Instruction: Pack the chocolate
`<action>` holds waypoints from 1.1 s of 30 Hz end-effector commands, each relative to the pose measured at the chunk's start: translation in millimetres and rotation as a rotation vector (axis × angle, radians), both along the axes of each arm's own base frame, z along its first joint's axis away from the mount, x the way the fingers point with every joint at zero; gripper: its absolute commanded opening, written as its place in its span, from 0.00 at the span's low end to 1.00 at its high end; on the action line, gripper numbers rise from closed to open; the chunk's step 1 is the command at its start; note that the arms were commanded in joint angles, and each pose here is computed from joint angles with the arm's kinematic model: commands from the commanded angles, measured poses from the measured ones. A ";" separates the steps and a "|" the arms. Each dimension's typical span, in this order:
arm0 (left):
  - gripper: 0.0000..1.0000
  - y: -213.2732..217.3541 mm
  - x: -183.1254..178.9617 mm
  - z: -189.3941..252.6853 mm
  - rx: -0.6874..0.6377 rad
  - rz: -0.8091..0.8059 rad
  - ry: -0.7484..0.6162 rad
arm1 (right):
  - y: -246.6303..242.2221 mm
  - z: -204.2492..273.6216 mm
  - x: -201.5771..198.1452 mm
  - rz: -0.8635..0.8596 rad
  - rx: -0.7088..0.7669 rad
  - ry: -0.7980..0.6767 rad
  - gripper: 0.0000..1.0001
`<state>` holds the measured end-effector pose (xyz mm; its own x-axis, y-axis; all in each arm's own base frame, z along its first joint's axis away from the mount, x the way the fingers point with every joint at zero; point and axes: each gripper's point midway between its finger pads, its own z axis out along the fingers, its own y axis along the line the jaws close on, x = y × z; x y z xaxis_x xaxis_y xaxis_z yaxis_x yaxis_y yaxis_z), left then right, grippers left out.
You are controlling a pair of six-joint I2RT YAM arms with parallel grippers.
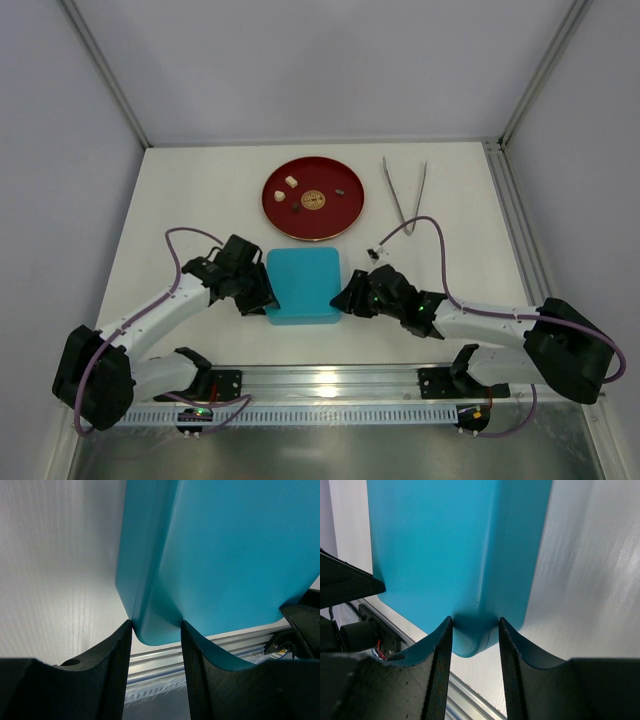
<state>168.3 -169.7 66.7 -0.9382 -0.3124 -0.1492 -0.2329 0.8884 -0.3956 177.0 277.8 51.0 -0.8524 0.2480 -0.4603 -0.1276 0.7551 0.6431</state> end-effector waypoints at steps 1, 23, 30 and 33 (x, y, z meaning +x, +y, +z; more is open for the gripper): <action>0.43 22.4 -20.6 -30.9 0.119 -0.001 0.088 | -94.3 -98.0 -67.0 0.039 -0.441 0.261 0.06; 0.78 25.5 20.2 47.5 0.168 -0.069 -0.134 | -58.9 19.1 -8.7 0.030 -0.326 0.023 0.60; 0.91 38.1 42.2 95.8 0.208 -0.068 -0.295 | -58.6 124.3 29.4 -0.007 -0.225 -0.186 1.00; 0.96 48.8 51.4 117.4 0.230 -0.046 -0.370 | -69.9 166.5 42.6 -0.055 -0.201 -0.270 1.00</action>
